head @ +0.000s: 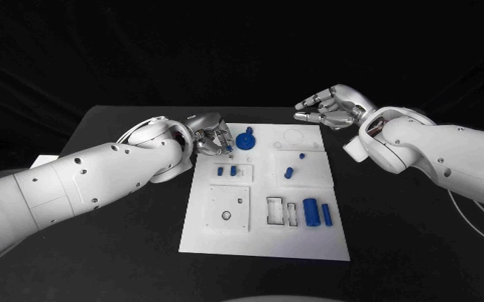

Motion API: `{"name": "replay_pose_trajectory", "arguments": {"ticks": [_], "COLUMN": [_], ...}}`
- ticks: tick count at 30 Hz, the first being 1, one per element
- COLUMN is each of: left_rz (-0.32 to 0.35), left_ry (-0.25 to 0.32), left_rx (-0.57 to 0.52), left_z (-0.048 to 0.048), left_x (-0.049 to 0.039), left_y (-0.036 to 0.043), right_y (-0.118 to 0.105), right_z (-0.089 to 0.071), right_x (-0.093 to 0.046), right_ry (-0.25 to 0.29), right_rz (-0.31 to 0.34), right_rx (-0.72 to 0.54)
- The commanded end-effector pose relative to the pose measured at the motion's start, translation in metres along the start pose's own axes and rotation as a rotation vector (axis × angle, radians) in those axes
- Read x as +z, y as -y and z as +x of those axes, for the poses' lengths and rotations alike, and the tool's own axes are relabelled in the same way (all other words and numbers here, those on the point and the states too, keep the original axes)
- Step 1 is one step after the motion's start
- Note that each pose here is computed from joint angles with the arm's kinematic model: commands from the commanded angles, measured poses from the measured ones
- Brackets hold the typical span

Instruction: Assemble the parts on the task board

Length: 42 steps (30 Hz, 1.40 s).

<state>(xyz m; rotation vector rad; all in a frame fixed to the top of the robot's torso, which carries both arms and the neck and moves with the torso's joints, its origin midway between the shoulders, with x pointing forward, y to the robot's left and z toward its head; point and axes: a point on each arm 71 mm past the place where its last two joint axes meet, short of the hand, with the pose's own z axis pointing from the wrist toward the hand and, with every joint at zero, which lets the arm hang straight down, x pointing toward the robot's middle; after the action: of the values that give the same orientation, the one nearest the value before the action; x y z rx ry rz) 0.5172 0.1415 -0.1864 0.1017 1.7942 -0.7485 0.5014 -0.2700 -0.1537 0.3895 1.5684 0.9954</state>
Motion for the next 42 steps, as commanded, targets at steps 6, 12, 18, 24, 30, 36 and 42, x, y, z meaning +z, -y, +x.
{"name": "replay_pose_trajectory", "arguments": {"ticks": [6,12,18,24,30,36,42], "left_rz": [-0.039,-0.055,-0.065,-0.065,-0.062,-0.063,-0.065], "left_ry": [-0.027,-0.049,-0.069,-0.085,-0.088,-0.075,-0.06], "left_rx": [-0.041,-0.028,-0.011,-0.005,-0.002,-0.001,0.002], "left_z": [-0.0004,0.0034,0.0102,0.0164,0.0195,0.0193,0.0185], "left_x": [-0.0027,0.0004,0.0029,0.0047,0.0061,0.007,0.0078], "left_y": [-0.0086,-0.01,-0.012,-0.0112,-0.0097,-0.01,-0.0104], "right_y": [0.001,0.001,0.001,0.001,0.001,0.001,0.0], "right_z": [0.002,0.003,0.003,0.003,0.004,0.004,0.004], "right_x": [-0.001,-0.001,-0.001,-0.001,-0.001,-0.001,-0.001], "right_ry": [-0.018,-0.02,-0.02,-0.021,-0.021,-0.021,-0.021], "right_rz": [-0.007,-0.007,-0.007,-0.008,-0.008,-0.009,-0.01], "right_rx": [0.003,0.004,0.004,0.005,0.005,0.005,0.006]}}
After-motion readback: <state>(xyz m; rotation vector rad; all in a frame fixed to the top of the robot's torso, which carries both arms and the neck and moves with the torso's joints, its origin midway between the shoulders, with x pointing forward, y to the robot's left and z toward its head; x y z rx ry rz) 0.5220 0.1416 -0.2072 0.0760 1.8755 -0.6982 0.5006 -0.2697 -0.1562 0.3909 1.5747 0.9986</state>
